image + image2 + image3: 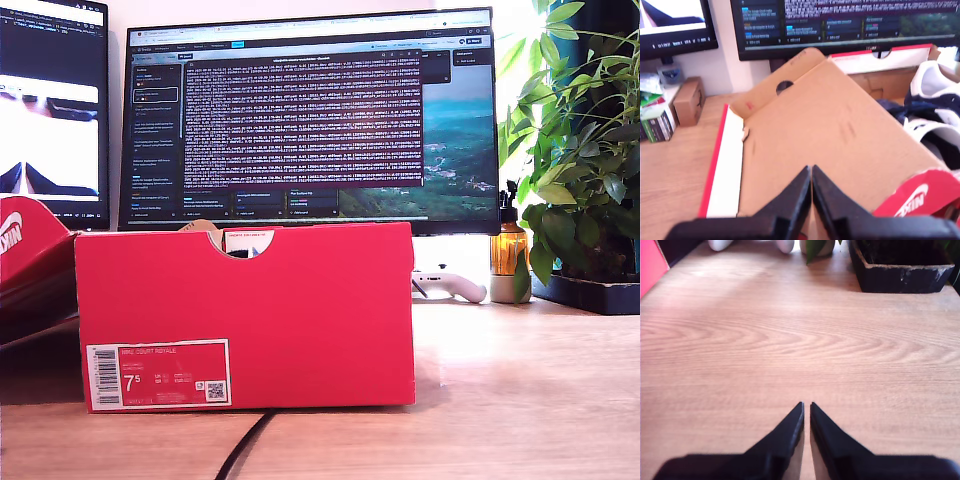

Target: Pack the blue shoes by picking the first shoe and placing it inside the red shoebox, left side, then picking and rotating the second shoe and placing it in the shoebox

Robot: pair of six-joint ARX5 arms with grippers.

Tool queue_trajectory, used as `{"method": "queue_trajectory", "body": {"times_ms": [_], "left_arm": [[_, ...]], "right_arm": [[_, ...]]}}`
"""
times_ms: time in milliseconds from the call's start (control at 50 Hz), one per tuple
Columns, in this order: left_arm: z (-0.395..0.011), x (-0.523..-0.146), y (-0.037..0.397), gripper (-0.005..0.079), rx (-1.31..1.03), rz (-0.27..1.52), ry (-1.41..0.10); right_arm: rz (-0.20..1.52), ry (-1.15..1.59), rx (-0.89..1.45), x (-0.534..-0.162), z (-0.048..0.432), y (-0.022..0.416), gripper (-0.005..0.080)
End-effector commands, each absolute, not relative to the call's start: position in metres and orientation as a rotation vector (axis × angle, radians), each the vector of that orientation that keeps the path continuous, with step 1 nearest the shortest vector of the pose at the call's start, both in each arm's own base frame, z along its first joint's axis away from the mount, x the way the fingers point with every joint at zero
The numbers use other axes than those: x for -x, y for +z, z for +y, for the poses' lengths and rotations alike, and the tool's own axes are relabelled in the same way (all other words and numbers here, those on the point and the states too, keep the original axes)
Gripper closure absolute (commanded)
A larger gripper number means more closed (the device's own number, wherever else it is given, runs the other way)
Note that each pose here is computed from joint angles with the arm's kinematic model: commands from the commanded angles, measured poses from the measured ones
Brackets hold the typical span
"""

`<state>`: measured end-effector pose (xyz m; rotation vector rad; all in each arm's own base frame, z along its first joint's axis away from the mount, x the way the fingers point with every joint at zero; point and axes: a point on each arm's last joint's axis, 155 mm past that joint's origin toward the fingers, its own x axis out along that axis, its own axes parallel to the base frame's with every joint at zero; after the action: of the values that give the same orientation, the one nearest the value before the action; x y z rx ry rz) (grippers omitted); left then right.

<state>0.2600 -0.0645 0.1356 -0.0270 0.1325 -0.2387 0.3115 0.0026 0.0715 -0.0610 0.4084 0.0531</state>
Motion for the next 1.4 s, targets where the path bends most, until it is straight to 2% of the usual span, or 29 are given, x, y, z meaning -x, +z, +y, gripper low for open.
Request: {"method": "queue_trajectory", "body": {"times_ms": [0, 820, 1380], "left_arm": [[-0.062, -0.259, 0.121, 0.0759, 0.027, 0.16, -0.227], [-0.057, -0.259, 0.119, 0.0759, 0.034, 0.168, -0.2], [-0.047, -0.261, 0.126, 0.0759, 0.064, 0.139, -0.146]], "right_arm": [[0.385, 0.048, 0.058, -0.306, 0.002, 0.073, 0.076], [0.238, 0.018, 0.069, -0.267, -0.001, 0.119, 0.0759], [0.154, 0.014, 0.044, -0.249, 0.0, 0.126, 0.0759]]}}
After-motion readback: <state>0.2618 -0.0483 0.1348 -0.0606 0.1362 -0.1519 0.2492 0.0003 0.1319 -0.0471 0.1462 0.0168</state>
